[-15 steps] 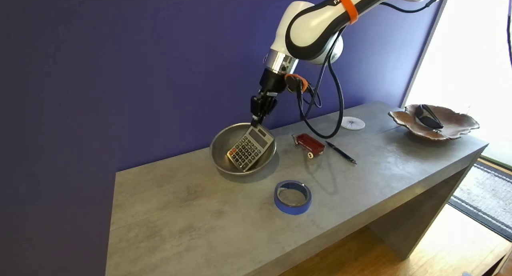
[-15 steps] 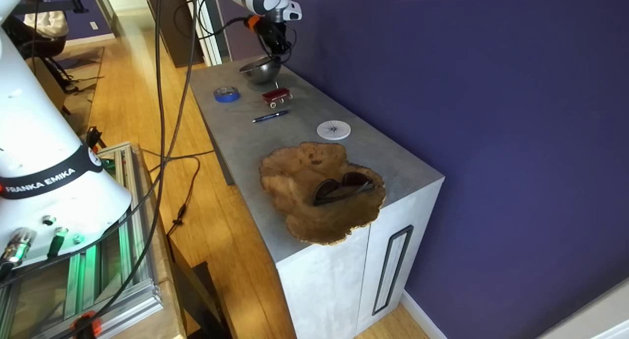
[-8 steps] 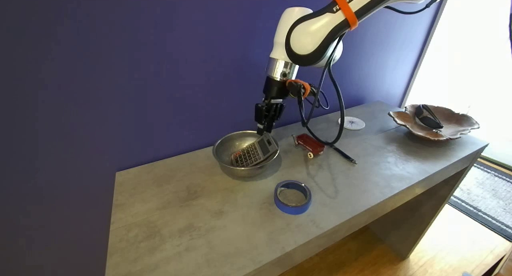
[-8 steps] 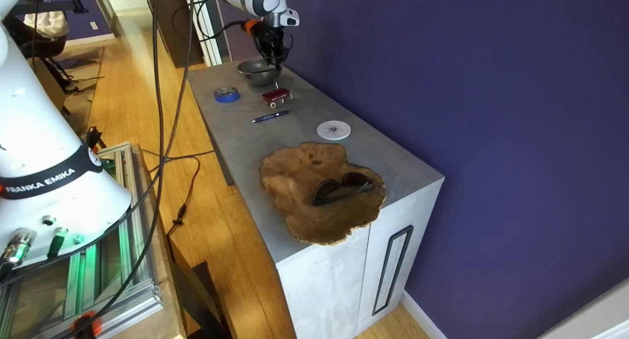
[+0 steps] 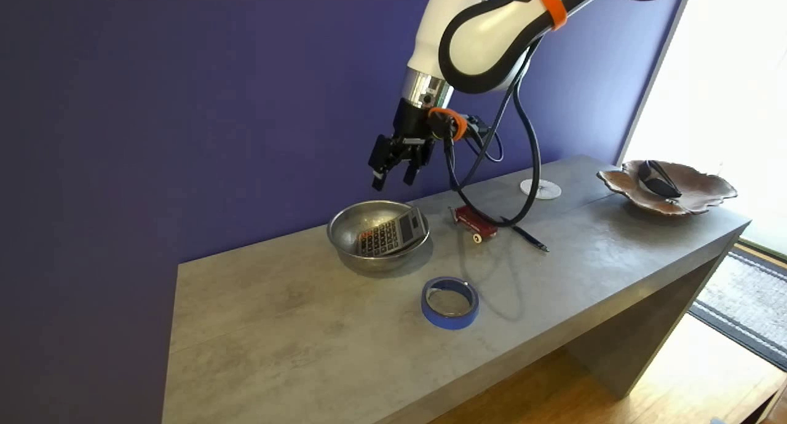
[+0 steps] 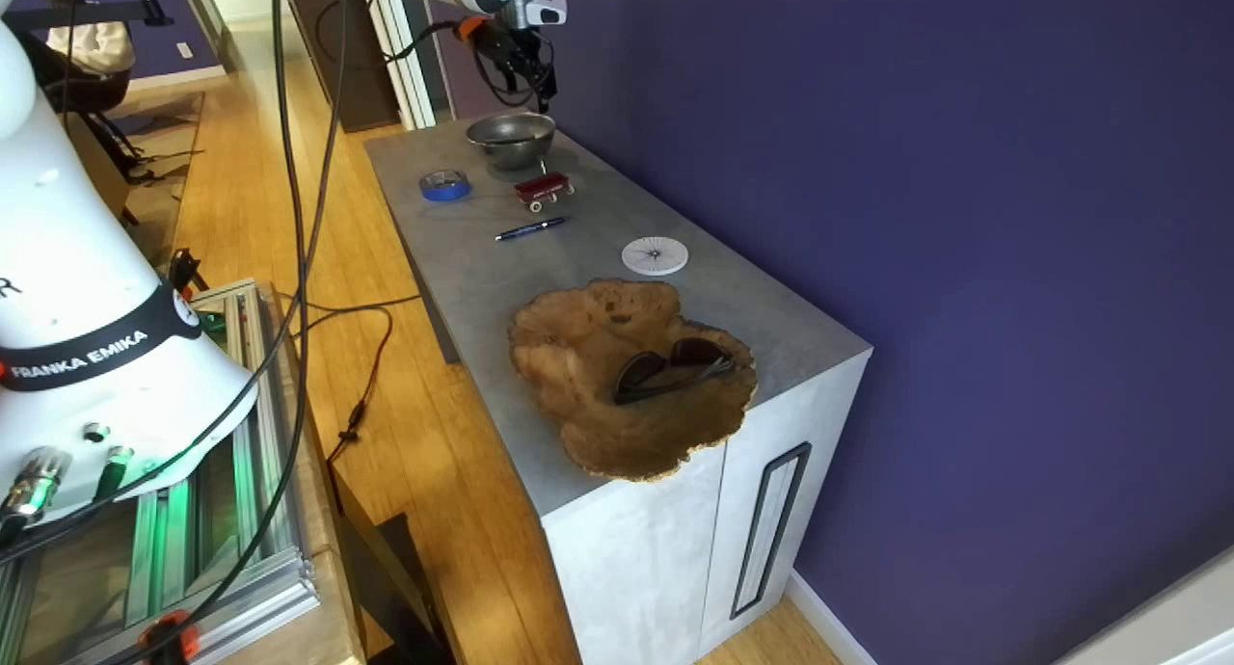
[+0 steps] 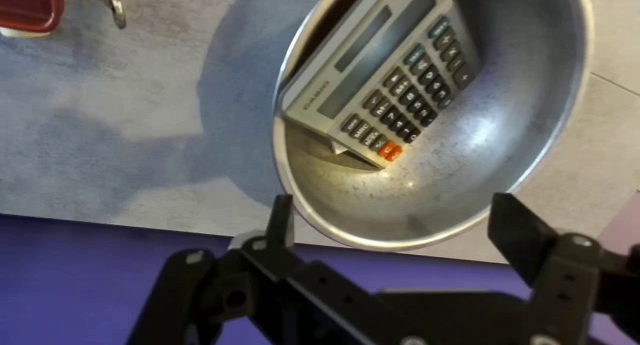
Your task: Pick up the calculator and put it on the right side of the table
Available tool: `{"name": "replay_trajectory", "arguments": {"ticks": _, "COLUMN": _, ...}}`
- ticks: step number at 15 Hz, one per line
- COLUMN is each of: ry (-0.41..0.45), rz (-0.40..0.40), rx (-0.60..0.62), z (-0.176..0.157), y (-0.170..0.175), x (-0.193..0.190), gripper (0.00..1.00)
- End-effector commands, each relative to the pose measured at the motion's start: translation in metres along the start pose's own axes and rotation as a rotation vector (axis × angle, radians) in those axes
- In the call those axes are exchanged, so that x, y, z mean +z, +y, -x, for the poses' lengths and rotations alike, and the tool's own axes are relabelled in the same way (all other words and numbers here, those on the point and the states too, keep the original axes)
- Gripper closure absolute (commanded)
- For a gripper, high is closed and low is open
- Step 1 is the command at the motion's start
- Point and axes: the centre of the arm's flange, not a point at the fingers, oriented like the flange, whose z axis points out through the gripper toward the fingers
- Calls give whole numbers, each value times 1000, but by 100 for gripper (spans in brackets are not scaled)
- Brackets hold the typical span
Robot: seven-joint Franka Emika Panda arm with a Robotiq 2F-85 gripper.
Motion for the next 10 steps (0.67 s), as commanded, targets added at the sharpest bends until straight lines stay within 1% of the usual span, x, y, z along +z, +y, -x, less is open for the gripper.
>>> {"name": "replay_trajectory", "arguments": {"ticks": 1, "ry": 2, "rz": 29, "rx": 84, "z": 37, "y": -12, "x": -42, "gripper": 0}}
{"name": "replay_trajectory", "arguments": {"ticks": 2, "ry": -3, "rz": 43, "rx": 136, "z": 46, "y": -10, "x": -47, "gripper": 0}}
{"name": "replay_trajectory", "arguments": {"ticks": 4, "ry": -8, "rz": 39, "rx": 232, "z": 61, "y": -10, "x": -52, "gripper": 0}}
{"name": "replay_trajectory", "arguments": {"ticks": 5, "ry": -47, "rz": 3, "rx": 261, "z": 69, "y": -7, "x": -52, "gripper": 0}}
{"name": "replay_trajectory", "arguments": {"ticks": 6, "ry": -81, "rz": -53, "rx": 275, "z": 76, "y": -8, "x": -52, "gripper": 0}}
{"name": "replay_trajectory", "arguments": {"ticks": 7, "ry": -103, "rz": -134, "rx": 229, "z": 84, "y": -10, "x": -53, "gripper": 0}}
{"name": "replay_trajectory", "arguments": {"ticks": 8, "ry": -73, "rz": -38, "rx": 231, "z": 54, "y": -18, "x": -38, "gripper": 0}}
{"name": "replay_trajectory", "arguments": {"ticks": 9, "ry": -87, "rz": -76, "rx": 223, "z": 61, "y": -22, "x": -39, "gripper": 0}}
{"name": "replay_trajectory", "arguments": {"ticks": 10, "ry": -93, "rz": -93, "rx": 218, "z": 66, "y": -24, "x": -41, "gripper": 0}}
